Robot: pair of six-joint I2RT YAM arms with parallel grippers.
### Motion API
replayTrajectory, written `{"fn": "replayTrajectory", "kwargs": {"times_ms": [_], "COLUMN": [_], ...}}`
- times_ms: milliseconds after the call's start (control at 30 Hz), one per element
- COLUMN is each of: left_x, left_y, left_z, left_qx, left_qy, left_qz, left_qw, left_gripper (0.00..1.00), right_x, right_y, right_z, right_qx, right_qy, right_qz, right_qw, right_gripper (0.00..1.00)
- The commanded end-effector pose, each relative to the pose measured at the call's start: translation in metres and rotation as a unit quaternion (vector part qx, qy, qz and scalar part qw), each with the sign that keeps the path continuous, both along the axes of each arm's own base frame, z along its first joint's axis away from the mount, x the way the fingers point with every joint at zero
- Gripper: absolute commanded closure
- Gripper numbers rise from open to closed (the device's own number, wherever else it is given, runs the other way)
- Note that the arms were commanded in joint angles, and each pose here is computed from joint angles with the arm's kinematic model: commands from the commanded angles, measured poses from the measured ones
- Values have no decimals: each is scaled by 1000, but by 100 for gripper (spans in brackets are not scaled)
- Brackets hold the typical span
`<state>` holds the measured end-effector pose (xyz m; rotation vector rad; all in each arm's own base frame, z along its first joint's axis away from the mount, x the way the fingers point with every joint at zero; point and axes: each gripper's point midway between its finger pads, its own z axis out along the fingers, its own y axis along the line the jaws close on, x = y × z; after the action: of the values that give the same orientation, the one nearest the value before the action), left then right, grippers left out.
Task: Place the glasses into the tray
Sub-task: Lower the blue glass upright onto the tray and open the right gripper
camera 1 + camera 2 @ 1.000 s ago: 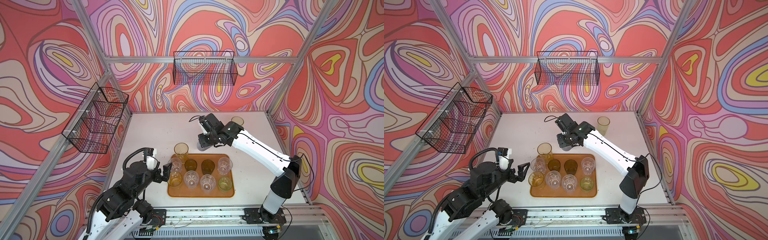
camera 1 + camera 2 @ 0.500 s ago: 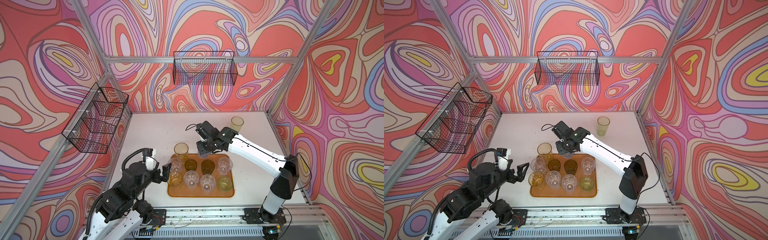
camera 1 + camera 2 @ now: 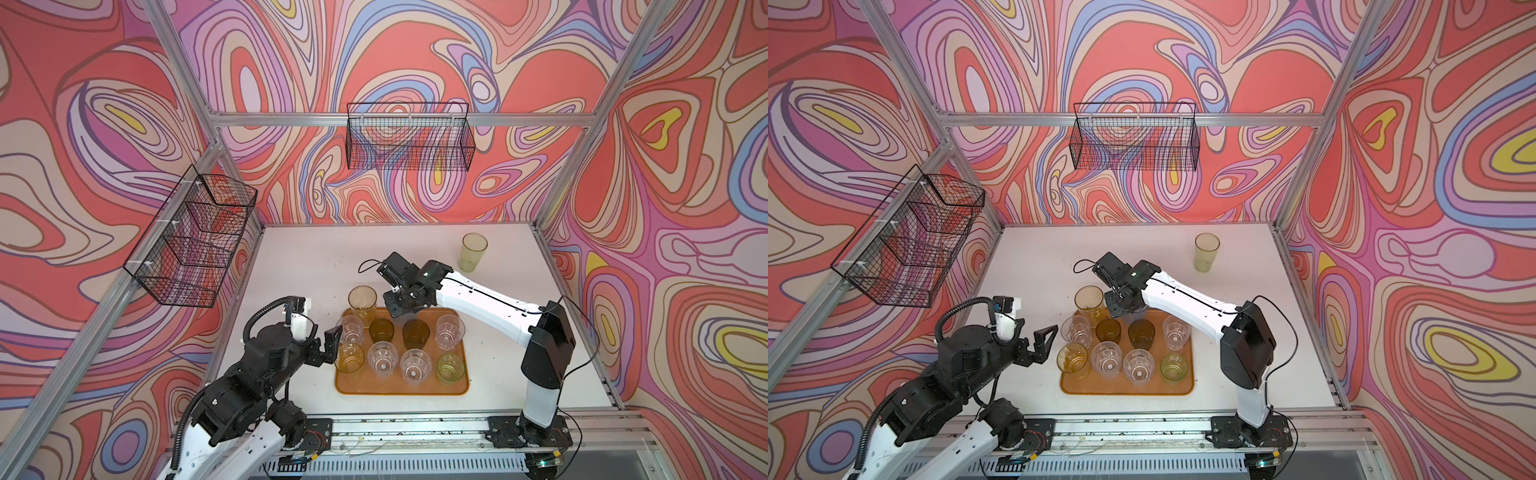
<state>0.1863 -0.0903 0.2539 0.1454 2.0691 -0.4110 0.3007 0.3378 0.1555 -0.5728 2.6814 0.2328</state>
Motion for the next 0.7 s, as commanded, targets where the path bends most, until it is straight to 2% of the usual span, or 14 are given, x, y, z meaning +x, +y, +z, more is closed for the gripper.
{"fn": "replayTrajectory", "kwargs": {"times_ms": [0,200,300,367,467,567,667], "left_x": [-1,-1,-1,0,0,0,-1], "left_y": [4,5,5,4,4,4,4], "left_z": [-2,-2,-2,-3,-3,-4,-3], "left_qx": [4,4,4,5,6,7,5], "left_qy": [5,4,4,5,7,8,7], "left_qz": [9,10,10,10,9,9,8], "left_qw": [1000,1000,1000,1000,1000,1000,1000], "left_gripper": [0,0,0,0,0,0,0], "right_x": [6,5,5,6,9,10,17], "right_y": [7,11,13,12,9,6,-9], "right_z": [5,-4,-6,-5,0,11,25], "right_qx": [2,-7,-6,-7,-13,-10,-36], "right_qy": [-12,-3,0,-1,-12,-27,-56], "right_qz": [-4,0,2,2,-1,-4,-21], "right_qw": [1000,1000,1000,1000,1000,1000,998], "right_gripper": [100,100,90,73,53,41,31]}}
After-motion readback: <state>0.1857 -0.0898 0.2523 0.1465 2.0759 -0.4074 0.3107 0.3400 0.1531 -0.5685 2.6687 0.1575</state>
